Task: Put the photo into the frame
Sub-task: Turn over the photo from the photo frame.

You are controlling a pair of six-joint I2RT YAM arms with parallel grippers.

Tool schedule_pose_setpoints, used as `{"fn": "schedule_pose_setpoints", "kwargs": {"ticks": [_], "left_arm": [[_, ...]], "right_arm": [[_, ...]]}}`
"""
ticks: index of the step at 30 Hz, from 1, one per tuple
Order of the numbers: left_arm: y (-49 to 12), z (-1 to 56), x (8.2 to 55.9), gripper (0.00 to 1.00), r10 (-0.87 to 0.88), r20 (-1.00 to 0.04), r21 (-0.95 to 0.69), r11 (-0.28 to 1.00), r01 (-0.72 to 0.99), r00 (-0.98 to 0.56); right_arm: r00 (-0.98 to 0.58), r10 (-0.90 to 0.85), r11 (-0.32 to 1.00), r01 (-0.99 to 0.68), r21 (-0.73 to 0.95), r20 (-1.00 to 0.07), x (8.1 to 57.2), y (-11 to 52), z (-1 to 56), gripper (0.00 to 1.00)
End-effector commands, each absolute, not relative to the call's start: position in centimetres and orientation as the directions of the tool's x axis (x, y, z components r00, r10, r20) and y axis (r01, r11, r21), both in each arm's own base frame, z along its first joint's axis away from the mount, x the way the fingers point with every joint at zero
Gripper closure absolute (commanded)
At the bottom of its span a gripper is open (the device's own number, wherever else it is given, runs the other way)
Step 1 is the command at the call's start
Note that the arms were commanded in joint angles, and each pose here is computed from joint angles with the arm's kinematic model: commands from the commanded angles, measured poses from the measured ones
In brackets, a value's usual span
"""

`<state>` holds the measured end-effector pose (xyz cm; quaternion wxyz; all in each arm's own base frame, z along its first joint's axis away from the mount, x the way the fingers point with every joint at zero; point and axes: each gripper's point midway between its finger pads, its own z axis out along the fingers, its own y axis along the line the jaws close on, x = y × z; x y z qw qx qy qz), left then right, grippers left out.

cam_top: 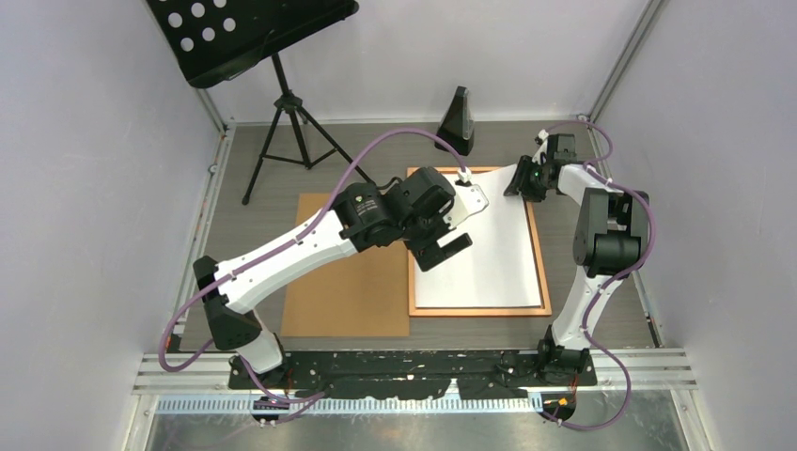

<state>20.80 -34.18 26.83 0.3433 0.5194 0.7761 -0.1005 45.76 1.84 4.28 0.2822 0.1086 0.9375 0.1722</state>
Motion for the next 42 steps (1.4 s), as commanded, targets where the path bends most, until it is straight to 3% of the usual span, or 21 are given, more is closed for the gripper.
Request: {"fn": "schedule_pose_setpoints", "kwargs": {"ticks": [1, 24, 28, 34, 42], "left_arm": [[-33.7, 28.6, 20.5, 0.04, 0.709, -0.676, 0.198, 0.440, 0.876, -0.204], [-33.5, 28.5, 20.6, 0.03, 0.710, -0.675, 0.203, 0.442, 0.874, -0.202], [-33.6, 28.6, 20.5, 0.03, 0.710, -0.676, 0.202, 0.438, 0.876, -0.199], [-33.4, 28.8, 20.6, 0.03, 0.706, -0.680, 0.206, 0.443, 0.872, -0.198], [-33.4, 29.1, 20.6, 0.03, 0.704, -0.684, 0.211, 0.445, 0.870, -0.194]], "right_arm": [[-0.788, 0.297, 0.924, 0.095, 0.371, -0.539, 47.0, 1.9, 5.6, 0.55], [-0.757, 0.246, 0.960, 0.105, 0.259, -0.605, 47.3, -0.1, 7.7, 0.45], [-0.745, 0.231, 0.966, 0.097, 0.241, -0.626, 47.4, -0.4, 8.6, 0.39], [-0.728, 0.194, 0.975, 0.071, 0.209, -0.658, 47.1, -0.4, 9.9, 0.20], [-0.709, 0.053, 0.978, -0.105, 0.179, -0.703, 45.3, 3.3, 11.3, 0.15]]}}
